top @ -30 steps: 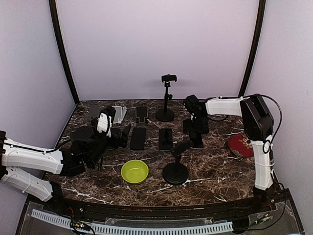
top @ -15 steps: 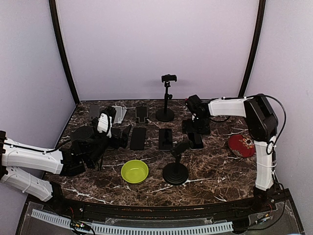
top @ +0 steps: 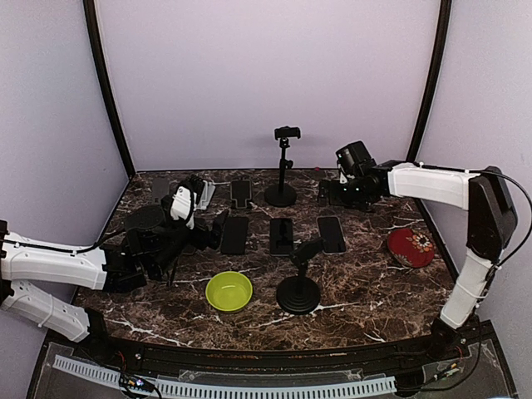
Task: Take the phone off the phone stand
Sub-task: Pick up the phone stand from the center of the board.
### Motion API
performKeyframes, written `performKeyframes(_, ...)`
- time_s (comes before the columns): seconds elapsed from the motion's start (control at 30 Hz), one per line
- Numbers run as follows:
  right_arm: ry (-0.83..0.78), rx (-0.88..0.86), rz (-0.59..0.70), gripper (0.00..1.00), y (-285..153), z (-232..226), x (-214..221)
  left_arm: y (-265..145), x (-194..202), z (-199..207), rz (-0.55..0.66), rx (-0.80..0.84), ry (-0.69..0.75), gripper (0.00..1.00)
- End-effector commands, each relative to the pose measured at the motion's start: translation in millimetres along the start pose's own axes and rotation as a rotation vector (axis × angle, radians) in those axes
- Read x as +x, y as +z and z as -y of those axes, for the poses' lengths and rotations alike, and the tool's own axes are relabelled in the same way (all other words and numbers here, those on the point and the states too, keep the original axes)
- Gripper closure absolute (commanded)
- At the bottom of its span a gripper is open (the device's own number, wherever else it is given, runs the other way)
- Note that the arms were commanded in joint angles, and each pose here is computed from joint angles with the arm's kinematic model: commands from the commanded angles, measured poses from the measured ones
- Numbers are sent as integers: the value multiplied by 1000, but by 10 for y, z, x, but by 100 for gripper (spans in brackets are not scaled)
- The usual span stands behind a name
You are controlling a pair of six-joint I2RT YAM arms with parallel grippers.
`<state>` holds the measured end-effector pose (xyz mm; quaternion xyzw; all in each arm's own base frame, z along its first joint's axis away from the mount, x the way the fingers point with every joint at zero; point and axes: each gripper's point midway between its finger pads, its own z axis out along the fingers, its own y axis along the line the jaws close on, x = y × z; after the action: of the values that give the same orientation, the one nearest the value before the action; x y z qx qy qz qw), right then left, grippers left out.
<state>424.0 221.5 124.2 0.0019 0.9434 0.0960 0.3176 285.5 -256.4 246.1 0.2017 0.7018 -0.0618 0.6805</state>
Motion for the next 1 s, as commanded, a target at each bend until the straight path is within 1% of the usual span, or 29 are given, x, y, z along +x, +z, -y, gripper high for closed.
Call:
performKeyframes(0.0,-29,-77,141,0,-342,-66,-263,29,-64,25,-18,17,-9,1)
performKeyframes(0.13,-41,-98,182,1,-496,18,-264,50,-64,58,-42,30,-6,1)
performKeyframes(0.2,-46,-119,219,0,-658,52,-266,54,-68,66,-52,36,-13,1)
performKeyframes(0.5,-109,-180,330,0,-1174,182,-142,7,-146,84,-64,107,-96,1)
performKeyframes(0.67,-134,-198,338,1,-1359,253,17,49,-193,26,-66,122,-172,1)
performKeyframes(0.8,-143,-231,374,1,-1550,297,133,85,-263,-36,-52,142,-236,1)
performKeyframes(0.97,-160,-276,371,1,-1636,328,364,146,-295,-98,-60,154,-263,1)
